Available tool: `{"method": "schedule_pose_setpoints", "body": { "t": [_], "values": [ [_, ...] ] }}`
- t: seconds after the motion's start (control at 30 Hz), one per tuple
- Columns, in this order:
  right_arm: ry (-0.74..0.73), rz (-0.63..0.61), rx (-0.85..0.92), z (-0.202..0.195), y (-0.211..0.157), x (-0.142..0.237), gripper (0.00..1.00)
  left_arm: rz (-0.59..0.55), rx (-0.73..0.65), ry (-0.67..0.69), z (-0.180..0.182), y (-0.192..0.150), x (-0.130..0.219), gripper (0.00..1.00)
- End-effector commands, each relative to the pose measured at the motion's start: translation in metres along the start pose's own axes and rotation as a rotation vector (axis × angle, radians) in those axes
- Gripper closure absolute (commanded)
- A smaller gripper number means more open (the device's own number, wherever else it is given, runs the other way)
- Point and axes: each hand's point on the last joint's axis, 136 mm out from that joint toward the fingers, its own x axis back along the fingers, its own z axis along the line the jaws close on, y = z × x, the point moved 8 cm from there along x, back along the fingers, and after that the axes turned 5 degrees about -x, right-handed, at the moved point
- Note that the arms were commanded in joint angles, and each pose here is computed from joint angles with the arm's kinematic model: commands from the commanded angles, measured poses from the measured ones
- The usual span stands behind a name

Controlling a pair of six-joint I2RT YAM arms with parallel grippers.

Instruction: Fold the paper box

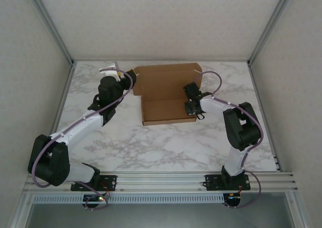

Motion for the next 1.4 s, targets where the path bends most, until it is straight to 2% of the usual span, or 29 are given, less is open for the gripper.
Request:
{"method": "schedule_pose_setpoints", "body": {
  "t": [0.0, 0.3, 0.37, 0.4, 0.43, 0.5, 0.53, 0.63, 0.7, 0.77, 0.8, 0.9, 0.97, 1.0, 1.03, 1.1, 1.13, 1.17, 1.23, 1.37],
  "values": [
    [0.066, 0.016, 0.051, 0.007, 0.003, -0.003, 0.84, -0.054, -0.008, 0.021, 0.000, 0.015, 0.013, 0.34],
    [0.135, 0.008, -0.044, 0.015, -0.006, 0.011, 0.79, -0.135, -0.015, 0.049, 0.008, 0.034, 0.049, 0.33],
    [0.176, -0.008, -0.065, 0.018, -0.009, 0.017, 0.75, -0.178, -0.031, 0.051, 0.014, 0.034, 0.061, 0.32],
    [0.185, -0.019, -0.064, 0.018, -0.010, 0.021, 0.67, -0.195, -0.039, 0.057, 0.017, 0.034, 0.066, 0.32],
    [0.185, -0.053, -0.073, 0.015, -0.011, 0.027, 0.53, -0.199, -0.053, 0.056, 0.020, 0.033, 0.067, 0.32],
    [0.224, -0.160, -0.074, 0.009, -0.008, 0.049, 0.05, -0.185, -0.083, 0.055, 0.024, 0.034, 0.066, 0.33],
    [0.248, -0.229, -0.069, 0.006, -0.005, 0.066, 0.01, -0.180, -0.098, 0.054, 0.025, 0.036, 0.066, 0.33],
    [0.331, -0.440, -0.035, -0.001, 0.007, 0.125, 0.01, -0.203, -0.092, 0.119, 0.029, 0.044, 0.065, 0.31],
    [0.321, -0.556, -0.038, -0.008, 0.018, 0.158, 0.01, -0.214, -0.091, 0.135, 0.031, 0.048, 0.064, 0.32],
    [0.282, -0.660, -0.058, -0.016, 0.030, 0.181, 0.01, -0.226, -0.118, 0.124, 0.030, 0.052, 0.060, 0.30],
    [0.287, -0.702, -0.049, -0.017, 0.035, 0.191, 0.01, -0.210, -0.177, 0.080, 0.025, 0.052, 0.055, 0.29],
    [0.226, -0.749, 0.162, -0.014, 0.044, 0.199, 0.01, -0.172, -0.302, -0.005, 0.014, 0.051, 0.045, 0.29],
    [0.172, -0.759, 0.186, -0.018, 0.055, 0.208, 0.01, -0.183, -0.350, 0.029, 0.016, 0.052, 0.044, 0.24],
    [0.196, -0.790, 0.220, -0.017, 0.056, 0.217, 0.01, -0.177, -0.374, 0.062, 0.020, 0.052, 0.044, 0.19],
    [0.257, -0.839, 0.250, -0.016, 0.054, 0.226, 0.01, -0.182, -0.419, 0.057, 0.026, 0.048, 0.046, 0.19],
    [0.320, -0.932, 0.297, -0.015, 0.054, 0.241, 0.02, -0.202, -0.461, -0.021, 0.034, 0.041, 0.050, 0.22],
    [0.359, -0.967, 0.377, -0.012, 0.051, 0.245, 0.02, -0.188, -0.456, -0.056, 0.038, 0.038, 0.047, 0.25],
    [0.366, -0.987, 0.420, -0.011, 0.050, 0.246, 0.03, -0.174, -0.463, -0.103, 0.041, 0.034, 0.044, 0.28],
    [0.348, -1.013, 0.474, -0.017, 0.054, 0.239, 0.03, -0.174, -0.503, -0.172, 0.045, 0.023, 0.043, 0.28],
    [0.405, -1.076, 0.449, -0.039, 0.059, 0.211, 0.02, -0.160, -0.610, -0.286, 0.055, -0.005, 0.041, 0.25]
  ]
}}
